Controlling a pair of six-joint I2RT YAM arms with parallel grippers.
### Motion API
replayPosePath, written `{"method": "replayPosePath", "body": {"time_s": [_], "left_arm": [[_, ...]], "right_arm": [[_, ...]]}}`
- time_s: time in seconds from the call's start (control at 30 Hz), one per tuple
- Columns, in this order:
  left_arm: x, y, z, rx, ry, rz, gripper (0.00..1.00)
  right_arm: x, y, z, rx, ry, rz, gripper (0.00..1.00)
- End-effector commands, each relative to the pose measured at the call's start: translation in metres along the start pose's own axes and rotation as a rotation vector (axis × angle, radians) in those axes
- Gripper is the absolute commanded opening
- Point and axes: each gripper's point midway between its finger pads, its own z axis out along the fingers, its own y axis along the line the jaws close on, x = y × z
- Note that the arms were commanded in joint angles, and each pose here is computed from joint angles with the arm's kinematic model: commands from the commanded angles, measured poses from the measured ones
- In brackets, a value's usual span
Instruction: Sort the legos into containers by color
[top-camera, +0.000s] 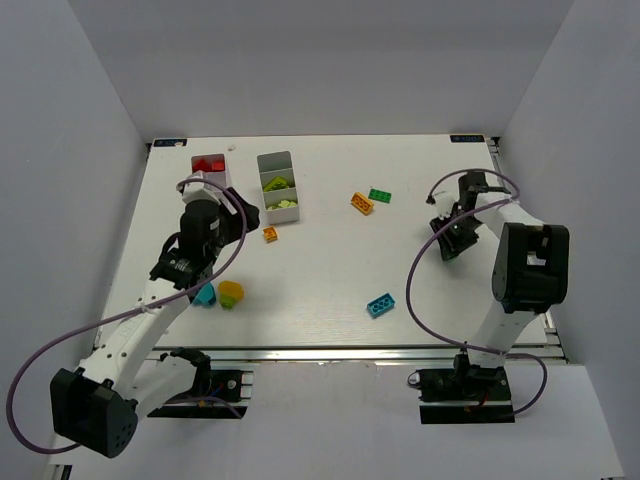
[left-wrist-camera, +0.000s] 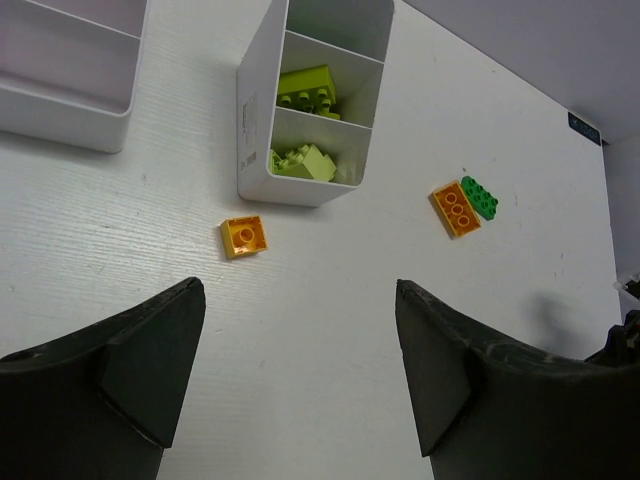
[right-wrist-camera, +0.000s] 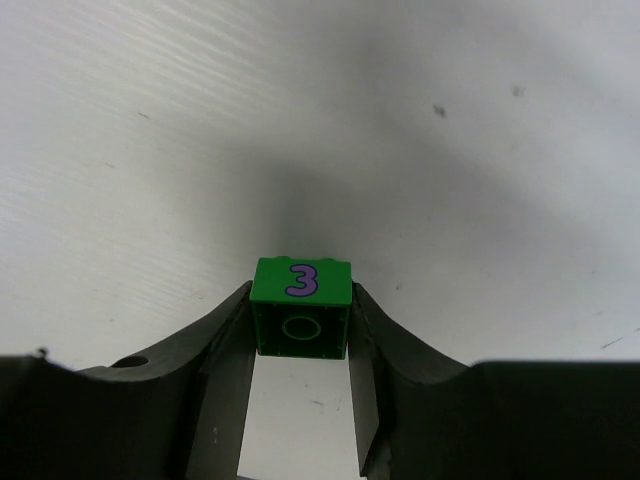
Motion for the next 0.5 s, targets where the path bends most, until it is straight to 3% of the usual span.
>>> {"method": "replayPosePath", "body": {"time_s": [0.0, 0.13, 0.37, 0.47], "left_arm": [[-0.005, 0.005, -0.008, -0.012, -0.024, -0.014, 0.86], [-0.003, 0.008, -0.012, -0.018, -0.028, -0.015, 0.86], [-0.001, 0.017, -0.023, -0.029, -0.047, -0.037, 0.86], [0.004, 0.021, -0.026, -0.031, -0.044, -0.052, 0.86]], "right_arm": [[-0.062, 0.019, -0.037, -0.031, -0.204, -0.162, 0.10], [-0.114, 0.069, -0.065, -0.170, -0.359, -0.364, 0.00], [-0.222, 0.191, -0.114, -0.302, -0.730, -0.701, 0.00], [-0.266, 0.237, -0.137, -0.393, -0.870, -0.740, 0.00]]}}
